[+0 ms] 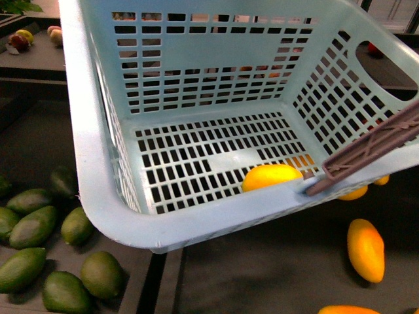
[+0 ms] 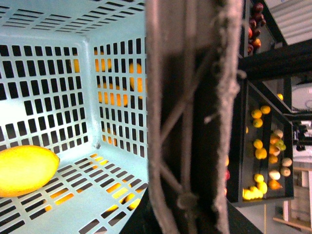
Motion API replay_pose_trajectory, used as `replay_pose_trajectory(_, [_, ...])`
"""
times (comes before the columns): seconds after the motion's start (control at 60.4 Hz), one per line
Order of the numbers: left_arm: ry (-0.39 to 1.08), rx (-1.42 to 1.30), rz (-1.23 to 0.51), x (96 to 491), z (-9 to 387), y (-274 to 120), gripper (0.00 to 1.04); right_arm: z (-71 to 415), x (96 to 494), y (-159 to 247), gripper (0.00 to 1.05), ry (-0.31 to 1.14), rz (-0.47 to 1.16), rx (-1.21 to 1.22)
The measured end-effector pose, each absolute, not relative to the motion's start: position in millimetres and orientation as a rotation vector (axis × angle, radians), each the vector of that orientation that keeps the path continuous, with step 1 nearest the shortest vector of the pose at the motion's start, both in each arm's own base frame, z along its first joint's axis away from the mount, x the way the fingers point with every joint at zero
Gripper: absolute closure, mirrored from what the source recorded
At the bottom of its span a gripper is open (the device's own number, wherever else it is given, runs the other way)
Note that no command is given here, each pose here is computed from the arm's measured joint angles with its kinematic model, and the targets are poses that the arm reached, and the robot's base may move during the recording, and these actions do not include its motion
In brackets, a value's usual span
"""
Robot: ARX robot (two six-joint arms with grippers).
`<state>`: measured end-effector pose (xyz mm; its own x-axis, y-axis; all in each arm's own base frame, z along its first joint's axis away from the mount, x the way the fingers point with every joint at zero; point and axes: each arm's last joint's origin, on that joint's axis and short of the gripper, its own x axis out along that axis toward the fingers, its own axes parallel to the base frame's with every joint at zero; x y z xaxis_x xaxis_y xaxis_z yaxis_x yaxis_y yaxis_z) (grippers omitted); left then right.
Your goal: Pick lemon and mango into basket
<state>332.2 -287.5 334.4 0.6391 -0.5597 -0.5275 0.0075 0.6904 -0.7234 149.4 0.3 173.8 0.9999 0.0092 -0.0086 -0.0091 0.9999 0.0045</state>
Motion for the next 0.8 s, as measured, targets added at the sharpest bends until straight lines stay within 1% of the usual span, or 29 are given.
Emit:
replay_pose_trajectory(0.083, [0.808, -0.74, -0.347, 333.4, 334.7, -285.9, 1.0, 173.6, 149.5, 0.2, 0.09, 0.01, 0.007, 0.004])
replay_pose_trajectory(0.116, [0.808, -0.735, -0.35, 333.5, 334.5, -286.0, 1.0, 173.0, 150.6, 0.3, 0.09, 0.039, -0.025, 0.018])
replay_pose_trajectory(0.166, [0.814, -0.735, -0.355, 333.4, 333.9, -286.4, 1.0, 175.6, 158.3, -1.3, 0.09, 0.202, -0.169, 0.086])
replay_pose_trajectory(0.182, [0.816, -0.736, -0.358, 333.3, 333.9, -286.6, 1.0, 176.6, 159.9, -2.1, 0.09, 0.233, -0.19, 0.1])
replay_pose_trajectory(0.199, [0.818, -0.74, -0.358, 333.0, 333.9, -286.9, 1.0, 179.0, 163.0, -6.0, 0.09, 0.286, -0.278, 0.134])
replay_pose_trajectory(0.232, [0.824, -0.743, -0.364, 331.8, 333.9, -288.3, 1.0, 182.0, 167.6, -11.4, 0.09, 0.359, -0.354, 0.163])
replay_pose_trajectory(0.265, [0.828, -0.744, -0.37, 330.3, 334.1, -290.0, 1.0, 182.8, 171.6, -17.3, 0.09, 0.413, -0.399, 0.193])
replay_pose_trajectory(0.298, [0.83, -0.743, -0.375, 329.3, 334.2, -291.0, 1.0, 182.6, 175.8, -23.8, 0.09, 0.436, -0.426, 0.229])
replay_pose_trajectory(0.414, [0.841, -0.746, -0.387, 328.1, 333.9, -292.7, 1.0, 186.8, 195.3, -45.8, 0.09, 0.427, -0.436, 0.292])
replay_pose_trajectory(0.53, [0.848, -0.749, -0.394, 326.9, 333.9, -294.0, 1.0, 182.8, 220.2, -68.4, 0.09, 0.425, -0.414, 0.269])
replay_pose_trajectory(0.663, [0.841, -0.747, -0.386, 327.1, 333.9, -293.8, 1.0, 148.2, 250.8, -90.4, 0.09, 0.528, -0.391, 0.141])
replay_pose_trajectory(0.795, [0.828, -0.744, -0.37, 328.9, 333.9, -291.7, 1.0, 116.1, 265.4, -100.2, 0.09, 0.633, -0.333, 0.072])
